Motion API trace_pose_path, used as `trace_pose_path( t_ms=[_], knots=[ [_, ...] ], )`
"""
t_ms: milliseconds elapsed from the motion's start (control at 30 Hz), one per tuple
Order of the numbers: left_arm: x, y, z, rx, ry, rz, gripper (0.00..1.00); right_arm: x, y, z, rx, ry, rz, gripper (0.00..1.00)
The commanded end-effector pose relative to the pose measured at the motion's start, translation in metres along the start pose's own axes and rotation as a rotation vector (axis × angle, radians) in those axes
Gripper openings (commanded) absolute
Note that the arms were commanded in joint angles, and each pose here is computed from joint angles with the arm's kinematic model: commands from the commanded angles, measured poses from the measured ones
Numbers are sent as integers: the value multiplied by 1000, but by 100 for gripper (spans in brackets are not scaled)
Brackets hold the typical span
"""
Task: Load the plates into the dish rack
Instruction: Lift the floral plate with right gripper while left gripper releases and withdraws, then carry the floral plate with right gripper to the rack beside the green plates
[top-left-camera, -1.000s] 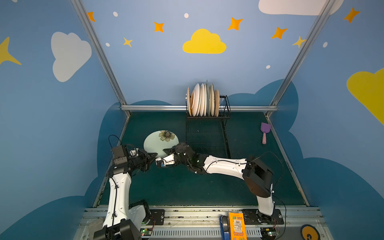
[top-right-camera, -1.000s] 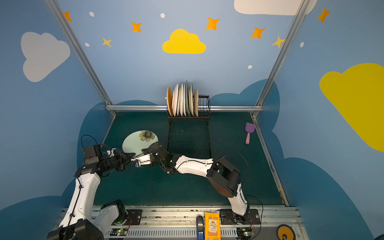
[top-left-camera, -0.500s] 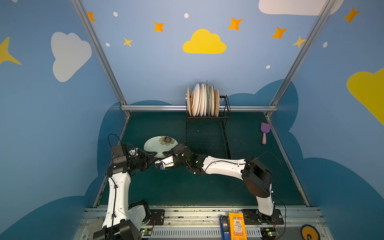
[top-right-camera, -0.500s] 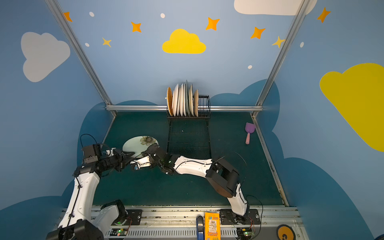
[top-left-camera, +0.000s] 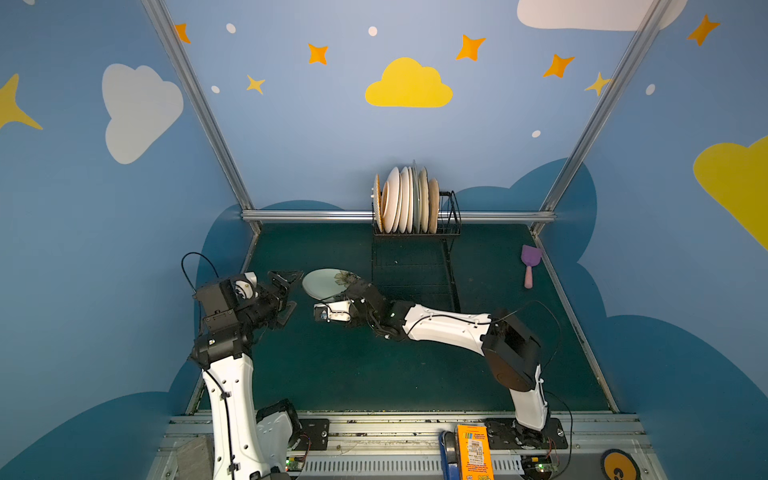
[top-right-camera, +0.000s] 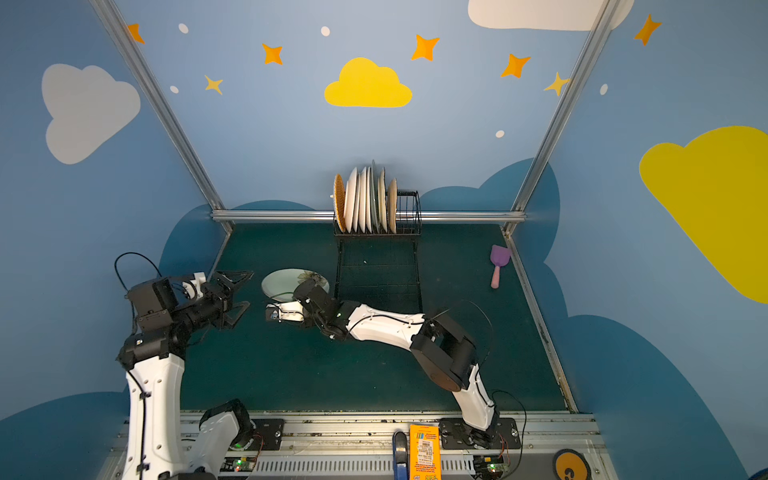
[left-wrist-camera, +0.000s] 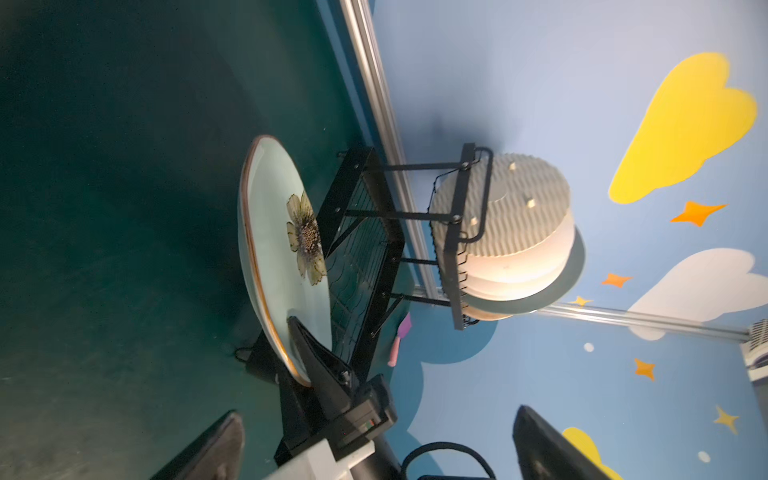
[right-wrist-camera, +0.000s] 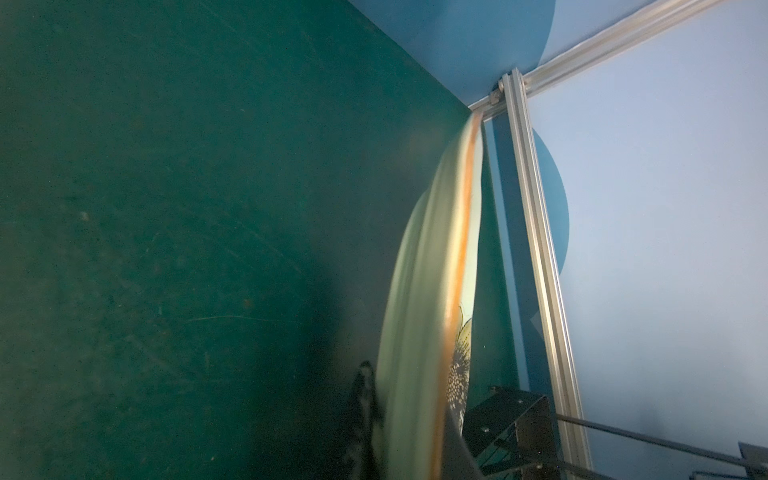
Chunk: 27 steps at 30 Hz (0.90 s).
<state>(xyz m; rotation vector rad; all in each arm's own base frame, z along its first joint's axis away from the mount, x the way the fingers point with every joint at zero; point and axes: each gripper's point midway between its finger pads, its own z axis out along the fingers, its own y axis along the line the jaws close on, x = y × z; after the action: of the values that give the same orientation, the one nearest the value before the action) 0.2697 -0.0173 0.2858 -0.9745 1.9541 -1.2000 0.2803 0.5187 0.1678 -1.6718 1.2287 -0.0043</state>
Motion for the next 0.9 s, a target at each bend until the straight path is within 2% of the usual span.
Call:
trace_pose_path(
  t_ms=[0,167,333,600,733,867],
  knots=[
    [-13,-8,-12,-26,-96,72,100,-49,-85,-53,174,-153,180,0],
    [-18,-14,-20,-8,-141,107,100,-56,-113,-89,165,-219,350,0],
    [-17,-14,-15,39,-128,136,100,-58,-141,-131,168,-281,512,0],
    [-15,-3,-2,85,-92,144,100,-77,-181,-222,141,-385,754,0],
    [-9,-4,1,120,-64,156,100,-80,-208,-272,191,-442,845,0],
    [0,-14,1,162,-62,226,100,-76,-237,-319,241,-505,935,0]
  ],
)
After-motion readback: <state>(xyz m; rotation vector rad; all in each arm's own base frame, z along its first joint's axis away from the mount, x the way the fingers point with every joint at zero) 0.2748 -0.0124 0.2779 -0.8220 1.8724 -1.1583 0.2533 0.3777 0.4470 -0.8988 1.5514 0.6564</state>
